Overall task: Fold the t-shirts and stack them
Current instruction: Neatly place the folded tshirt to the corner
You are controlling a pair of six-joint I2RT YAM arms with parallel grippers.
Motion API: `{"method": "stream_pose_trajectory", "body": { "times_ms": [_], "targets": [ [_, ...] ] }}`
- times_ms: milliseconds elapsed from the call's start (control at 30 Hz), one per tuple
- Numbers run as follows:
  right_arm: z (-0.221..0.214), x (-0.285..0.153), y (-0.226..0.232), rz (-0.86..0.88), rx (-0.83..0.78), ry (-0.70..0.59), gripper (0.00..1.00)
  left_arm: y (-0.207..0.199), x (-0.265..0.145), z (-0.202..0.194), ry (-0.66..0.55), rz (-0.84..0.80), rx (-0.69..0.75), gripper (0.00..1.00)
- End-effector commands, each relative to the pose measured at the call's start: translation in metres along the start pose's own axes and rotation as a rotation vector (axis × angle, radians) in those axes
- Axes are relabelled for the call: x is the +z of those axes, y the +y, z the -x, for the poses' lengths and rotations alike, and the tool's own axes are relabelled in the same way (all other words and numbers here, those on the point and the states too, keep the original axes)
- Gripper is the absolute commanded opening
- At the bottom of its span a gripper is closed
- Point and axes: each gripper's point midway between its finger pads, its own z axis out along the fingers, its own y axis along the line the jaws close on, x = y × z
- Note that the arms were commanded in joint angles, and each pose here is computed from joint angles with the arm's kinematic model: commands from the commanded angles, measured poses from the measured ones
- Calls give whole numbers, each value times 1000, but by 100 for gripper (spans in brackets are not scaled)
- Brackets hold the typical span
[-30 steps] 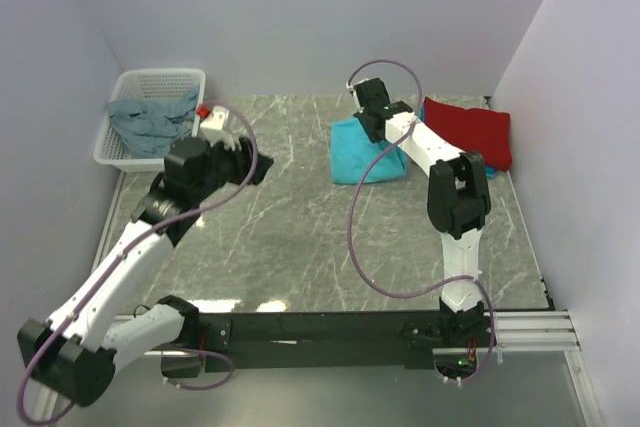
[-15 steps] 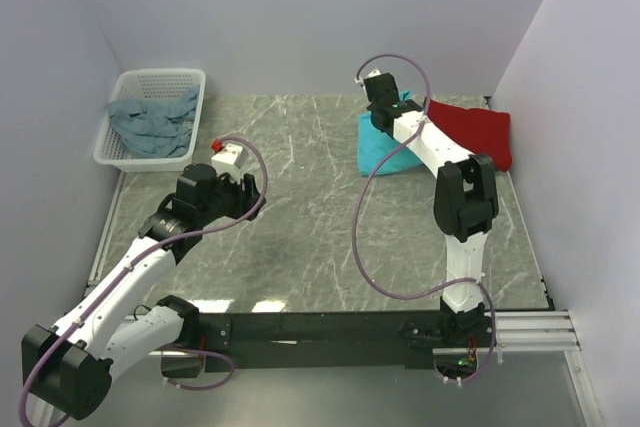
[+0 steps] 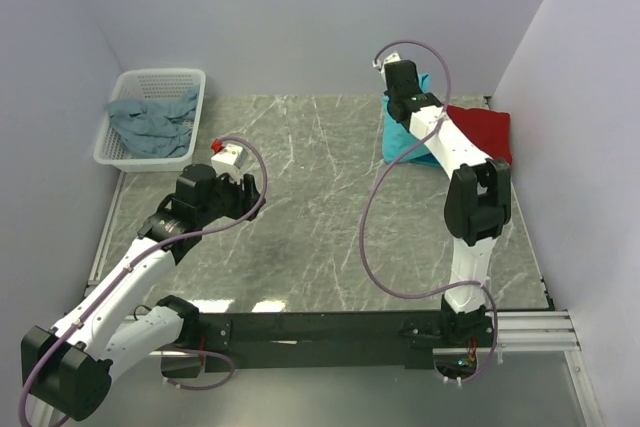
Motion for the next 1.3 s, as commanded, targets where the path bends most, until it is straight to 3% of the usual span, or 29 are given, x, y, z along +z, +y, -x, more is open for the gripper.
{"method": "stream_pose_trajectory", "body": {
  "times_ms": [0, 700, 1267],
  "targets": [
    [27, -20, -56, -94, 96, -90, 0, -5, -5, 19, -57, -21, 29, 59],
    [40, -52, -112, -111, 197, -189, 0, -5, -5, 18, -53, -26, 28, 59],
    [38, -64, -126, -125, 211, -202, 0, -6, -4, 16, -49, -33, 29, 58]
  ]
}}
